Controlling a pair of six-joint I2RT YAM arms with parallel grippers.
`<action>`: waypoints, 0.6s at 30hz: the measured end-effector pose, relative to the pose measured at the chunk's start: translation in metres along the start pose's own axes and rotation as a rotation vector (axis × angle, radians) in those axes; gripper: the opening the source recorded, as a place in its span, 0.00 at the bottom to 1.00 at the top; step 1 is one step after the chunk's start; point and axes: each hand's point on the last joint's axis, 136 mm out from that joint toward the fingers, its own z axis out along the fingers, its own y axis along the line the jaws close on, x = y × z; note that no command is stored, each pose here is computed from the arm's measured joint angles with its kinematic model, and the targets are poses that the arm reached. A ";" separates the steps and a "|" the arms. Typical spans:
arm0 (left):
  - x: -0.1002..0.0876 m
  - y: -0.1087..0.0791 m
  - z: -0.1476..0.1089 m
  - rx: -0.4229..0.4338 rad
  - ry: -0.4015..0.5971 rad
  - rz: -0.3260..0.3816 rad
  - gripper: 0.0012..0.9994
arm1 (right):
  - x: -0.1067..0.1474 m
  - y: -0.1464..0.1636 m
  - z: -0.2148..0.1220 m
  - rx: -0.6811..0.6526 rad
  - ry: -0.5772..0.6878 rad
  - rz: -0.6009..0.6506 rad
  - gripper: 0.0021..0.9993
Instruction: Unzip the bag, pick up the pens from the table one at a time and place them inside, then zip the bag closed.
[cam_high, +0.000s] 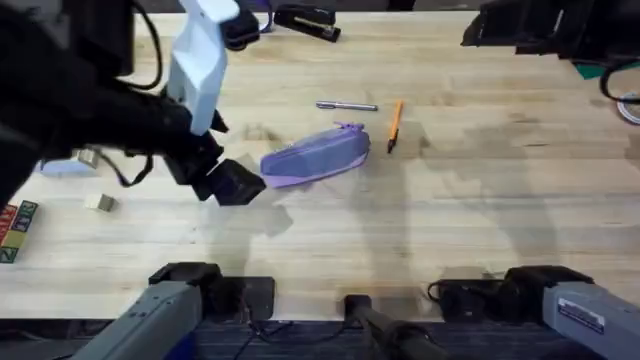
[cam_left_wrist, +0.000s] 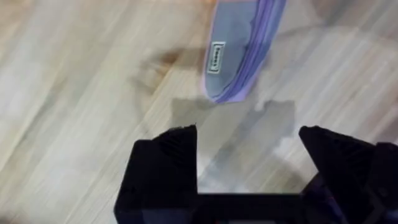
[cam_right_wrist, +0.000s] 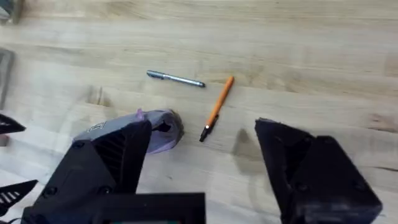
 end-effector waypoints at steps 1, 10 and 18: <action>-0.001 0.000 0.004 0.025 0.002 0.000 1.00 | 0.000 0.000 0.000 0.000 0.001 0.000 1.00; 0.000 -0.002 0.033 0.176 0.036 0.012 1.00 | 0.000 0.000 0.000 0.000 0.002 0.001 1.00; -0.002 0.004 0.053 0.235 0.041 0.044 1.00 | 0.000 0.000 0.000 0.000 0.002 0.001 1.00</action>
